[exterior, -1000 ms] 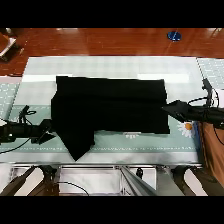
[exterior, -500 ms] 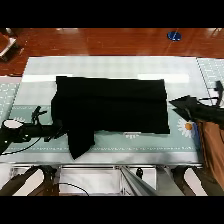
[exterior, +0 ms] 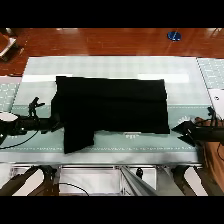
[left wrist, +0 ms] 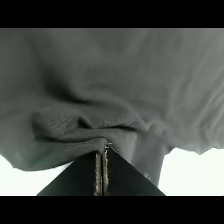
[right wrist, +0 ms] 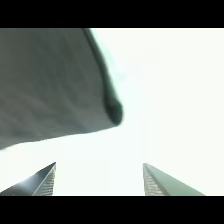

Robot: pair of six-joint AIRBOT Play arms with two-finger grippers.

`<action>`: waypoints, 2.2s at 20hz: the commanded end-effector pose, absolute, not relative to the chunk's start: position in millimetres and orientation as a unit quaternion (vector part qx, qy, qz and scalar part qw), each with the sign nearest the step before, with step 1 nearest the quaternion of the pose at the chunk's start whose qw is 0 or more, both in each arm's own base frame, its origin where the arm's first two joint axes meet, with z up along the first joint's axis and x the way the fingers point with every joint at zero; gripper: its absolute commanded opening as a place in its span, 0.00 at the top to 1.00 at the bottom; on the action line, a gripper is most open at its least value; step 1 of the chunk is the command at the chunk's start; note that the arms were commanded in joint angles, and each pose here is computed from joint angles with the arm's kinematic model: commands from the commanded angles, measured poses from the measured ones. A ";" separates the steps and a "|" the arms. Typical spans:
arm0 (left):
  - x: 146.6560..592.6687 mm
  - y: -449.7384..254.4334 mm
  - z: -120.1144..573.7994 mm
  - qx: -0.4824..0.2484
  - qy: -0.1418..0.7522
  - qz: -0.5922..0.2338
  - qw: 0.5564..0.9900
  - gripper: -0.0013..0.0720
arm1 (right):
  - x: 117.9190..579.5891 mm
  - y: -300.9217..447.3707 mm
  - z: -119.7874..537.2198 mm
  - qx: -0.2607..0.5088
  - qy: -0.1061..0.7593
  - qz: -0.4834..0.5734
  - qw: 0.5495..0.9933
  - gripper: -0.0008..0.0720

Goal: Fold the shirts.

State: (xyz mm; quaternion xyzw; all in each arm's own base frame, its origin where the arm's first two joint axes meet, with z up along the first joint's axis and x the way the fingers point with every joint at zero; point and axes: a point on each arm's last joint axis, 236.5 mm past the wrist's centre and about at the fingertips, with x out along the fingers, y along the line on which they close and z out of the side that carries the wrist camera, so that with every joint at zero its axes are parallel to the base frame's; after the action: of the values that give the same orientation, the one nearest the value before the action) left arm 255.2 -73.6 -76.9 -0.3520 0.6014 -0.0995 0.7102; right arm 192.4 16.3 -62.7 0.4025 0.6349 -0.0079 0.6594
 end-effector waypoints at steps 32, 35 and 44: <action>451.2 -53.7 20.3 -0.336 0.525 -0.164 0.764 0.95 | 398.2 1.4 1.5 0.357 0.548 0.087 0.751 0.95; 491.3 -55.1 -9.4 -0.347 0.553 -0.138 0.745 0.95 | 433.0 -4.4 -12.5 0.375 0.540 0.087 0.749 0.95; 519.6 -52.4 -63.4 -0.364 0.590 -0.128 0.709 0.47 | 496.7 8.4 -70.6 0.390 0.546 0.073 0.737 0.46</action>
State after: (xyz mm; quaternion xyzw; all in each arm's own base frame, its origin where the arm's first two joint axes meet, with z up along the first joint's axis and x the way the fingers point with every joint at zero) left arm 516.1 -51.4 -51.3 -0.3594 0.5817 -0.1297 0.7181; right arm 479.9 4.6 -56.8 0.3787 0.5513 0.0777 0.7394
